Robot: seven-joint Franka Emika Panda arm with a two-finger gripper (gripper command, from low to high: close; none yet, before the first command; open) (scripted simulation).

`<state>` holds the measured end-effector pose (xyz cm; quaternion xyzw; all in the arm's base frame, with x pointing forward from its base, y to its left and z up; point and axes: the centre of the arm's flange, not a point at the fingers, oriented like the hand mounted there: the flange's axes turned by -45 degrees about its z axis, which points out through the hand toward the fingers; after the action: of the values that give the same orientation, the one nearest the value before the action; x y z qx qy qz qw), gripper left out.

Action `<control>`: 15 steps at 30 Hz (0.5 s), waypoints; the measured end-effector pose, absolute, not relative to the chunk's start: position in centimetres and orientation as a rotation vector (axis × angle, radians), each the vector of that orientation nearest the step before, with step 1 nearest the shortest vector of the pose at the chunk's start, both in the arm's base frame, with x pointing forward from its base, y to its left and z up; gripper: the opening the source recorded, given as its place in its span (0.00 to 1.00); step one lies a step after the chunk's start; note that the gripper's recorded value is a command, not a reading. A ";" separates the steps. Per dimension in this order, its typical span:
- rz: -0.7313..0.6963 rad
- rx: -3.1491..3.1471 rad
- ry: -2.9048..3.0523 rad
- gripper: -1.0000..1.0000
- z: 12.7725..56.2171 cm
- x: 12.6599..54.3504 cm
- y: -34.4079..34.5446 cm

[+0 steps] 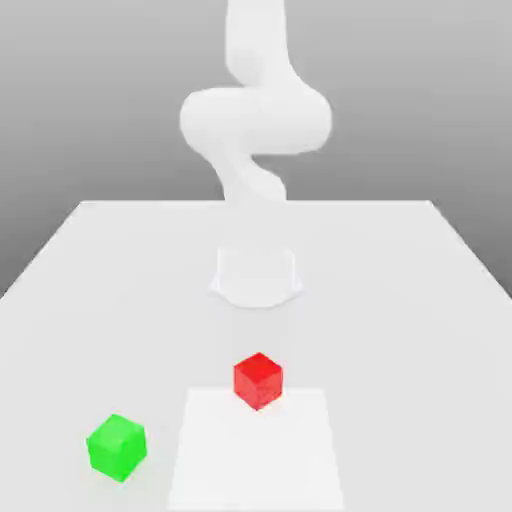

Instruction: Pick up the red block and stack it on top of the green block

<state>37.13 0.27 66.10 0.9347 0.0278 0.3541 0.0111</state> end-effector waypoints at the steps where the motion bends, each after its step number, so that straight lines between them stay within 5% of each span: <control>1: 1.046 2.923 0.139 0.50 63.6 38.1 0.4; 8: 0.646 2.956 0.503 0.50 46.1 40.9 0.6; 15: 0.210 2.957 0.915 0.50 28.4 35.9 0.4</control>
<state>35.90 0.42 28.39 0.9529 0.2950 0.0678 0.0197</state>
